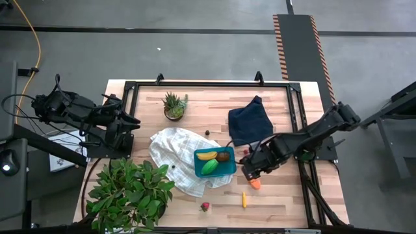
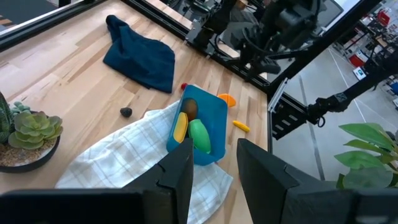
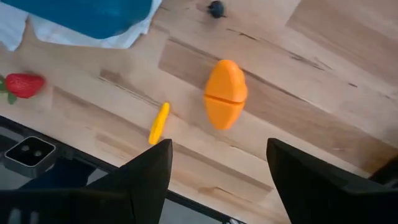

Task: Pick and placing Produce into tupperware
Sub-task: Put the yellow croissant into the blue bin

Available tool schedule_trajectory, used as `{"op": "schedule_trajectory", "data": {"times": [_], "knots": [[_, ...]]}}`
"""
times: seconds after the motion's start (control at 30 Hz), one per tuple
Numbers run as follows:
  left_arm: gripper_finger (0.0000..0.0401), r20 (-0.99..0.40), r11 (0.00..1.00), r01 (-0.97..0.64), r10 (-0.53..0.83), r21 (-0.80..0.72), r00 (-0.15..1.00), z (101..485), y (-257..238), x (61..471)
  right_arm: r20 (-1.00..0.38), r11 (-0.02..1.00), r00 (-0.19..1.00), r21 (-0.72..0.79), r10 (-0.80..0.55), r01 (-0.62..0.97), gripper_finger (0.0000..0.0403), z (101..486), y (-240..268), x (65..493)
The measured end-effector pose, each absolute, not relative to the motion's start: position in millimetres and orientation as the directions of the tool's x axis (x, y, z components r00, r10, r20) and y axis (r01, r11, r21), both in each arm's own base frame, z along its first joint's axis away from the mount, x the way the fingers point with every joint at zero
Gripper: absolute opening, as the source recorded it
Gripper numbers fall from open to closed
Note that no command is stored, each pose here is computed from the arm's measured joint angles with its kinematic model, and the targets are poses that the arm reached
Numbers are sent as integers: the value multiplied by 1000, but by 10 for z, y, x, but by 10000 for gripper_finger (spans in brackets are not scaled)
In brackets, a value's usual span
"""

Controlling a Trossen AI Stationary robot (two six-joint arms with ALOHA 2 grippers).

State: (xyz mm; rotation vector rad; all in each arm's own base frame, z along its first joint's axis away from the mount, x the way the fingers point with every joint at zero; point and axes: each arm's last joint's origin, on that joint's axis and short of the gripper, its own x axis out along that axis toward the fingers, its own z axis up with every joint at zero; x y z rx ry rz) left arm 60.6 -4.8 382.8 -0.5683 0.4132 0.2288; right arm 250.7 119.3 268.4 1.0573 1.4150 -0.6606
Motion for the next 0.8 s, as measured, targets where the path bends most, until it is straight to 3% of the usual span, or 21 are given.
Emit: {"op": "schedule_trajectory", "data": {"times": [0.8], "knots": [[111, -474, 825, -331, 88, -458, 876, 3794, -48, 589, -992, 481, -42, 19, 117, 877, 252, 2107, 1388, 2773]]}}
